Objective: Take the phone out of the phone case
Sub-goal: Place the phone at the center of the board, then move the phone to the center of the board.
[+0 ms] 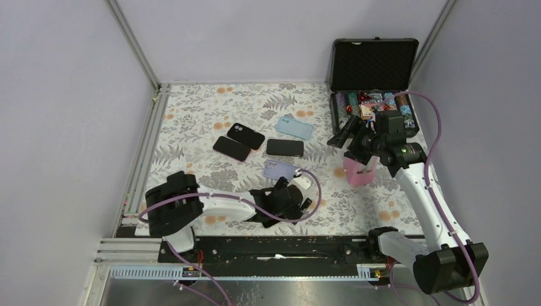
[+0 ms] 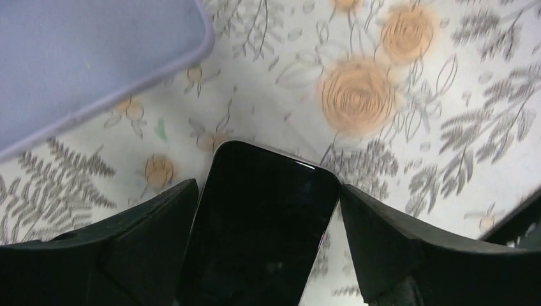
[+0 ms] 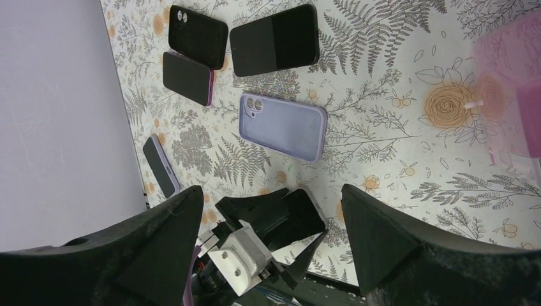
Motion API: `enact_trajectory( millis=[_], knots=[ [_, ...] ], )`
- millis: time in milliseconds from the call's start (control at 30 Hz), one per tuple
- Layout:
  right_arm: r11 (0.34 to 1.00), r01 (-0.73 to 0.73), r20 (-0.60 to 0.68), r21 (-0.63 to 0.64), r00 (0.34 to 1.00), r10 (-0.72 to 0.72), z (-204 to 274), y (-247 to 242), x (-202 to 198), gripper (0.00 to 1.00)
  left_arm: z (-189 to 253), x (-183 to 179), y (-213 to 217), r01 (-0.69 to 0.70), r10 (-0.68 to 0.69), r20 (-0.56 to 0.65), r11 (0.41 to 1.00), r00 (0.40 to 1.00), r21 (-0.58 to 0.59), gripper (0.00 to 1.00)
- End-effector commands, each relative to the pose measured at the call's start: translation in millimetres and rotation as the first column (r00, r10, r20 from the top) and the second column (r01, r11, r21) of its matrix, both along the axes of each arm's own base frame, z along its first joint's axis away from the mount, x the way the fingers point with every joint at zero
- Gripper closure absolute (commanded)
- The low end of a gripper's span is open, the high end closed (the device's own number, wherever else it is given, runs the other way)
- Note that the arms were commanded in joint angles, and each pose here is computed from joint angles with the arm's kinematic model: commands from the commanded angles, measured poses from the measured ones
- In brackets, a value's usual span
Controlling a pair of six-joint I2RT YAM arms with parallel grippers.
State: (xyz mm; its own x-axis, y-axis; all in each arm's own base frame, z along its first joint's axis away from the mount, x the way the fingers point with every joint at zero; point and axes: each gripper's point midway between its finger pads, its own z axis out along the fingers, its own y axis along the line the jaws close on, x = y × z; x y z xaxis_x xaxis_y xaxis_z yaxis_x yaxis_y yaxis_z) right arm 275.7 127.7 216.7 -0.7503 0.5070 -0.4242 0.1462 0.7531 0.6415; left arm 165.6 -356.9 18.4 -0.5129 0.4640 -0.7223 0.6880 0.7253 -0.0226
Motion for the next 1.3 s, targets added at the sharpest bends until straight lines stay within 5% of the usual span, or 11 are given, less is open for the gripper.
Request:
enact_trajectory(
  millis=[0, 167, 333, 467, 533, 633, 700, 1267],
  knots=[
    [0.999, -0.011, 0.004, 0.033, 1.000, 0.011, 3.7, 2.9, -3.7, 0.15, 7.7, -23.3, 25.4, 0.021, -0.013, -0.109, 0.997, 0.994, 0.071, 0.17],
    [0.999, -0.016, 0.010, 0.040, 1.000, 0.016, 4.3, 3.3, -8.1, 0.15, 33.6, -26.7, 17.6, 0.003, -0.003, -0.127, 1.000, 0.992, -0.001, 0.18],
    [0.999, -0.024, 0.006, 0.044, 1.000, 0.024, 1.3, 3.8, -12.2, 0.15, 62.0, -10.8, 21.3, -0.069, 0.069, -0.066, 0.998, 0.995, -0.004, 0.02],
    [0.999, -0.028, -0.001, 0.047, 1.000, 0.028, -1.1, 4.7, -13.3, 0.15, 83.9, -12.0, 16.8, -0.066, 0.062, -0.077, 0.996, 0.995, -0.056, 0.03],
    [0.999, -0.028, -0.003, 0.047, 1.000, 0.028, -1.9, 4.5, -13.3, 0.15, 83.2, -20.1, 19.8, -0.047, 0.040, -0.104, 0.997, 0.994, -0.059, 0.25],
    [0.998, -0.027, -0.007, 0.051, 1.000, 0.028, -4.3, 5.1, -13.1, 0.16, 75.1, -44.2, 25.9, 0.019, -0.023, -0.141, 1.000, 0.990, -0.025, 0.82],
    [0.997, -0.034, -0.003, 0.062, 0.999, 0.034, -6.4, 7.3, -11.6, 0.17, 71.1, -66.8, 26.1, 0.090, -0.091, -0.174, 0.996, 0.980, -0.016, 1.00],
    [0.996, -0.038, -0.023, 0.075, 0.999, 0.040, -16.3, 9.5, -12.3, 0.19, 5.6, -110.0, 64.3, 0.139, -0.089, -0.357, 0.983, 0.930, 0.116, 1.00]
  ],
)
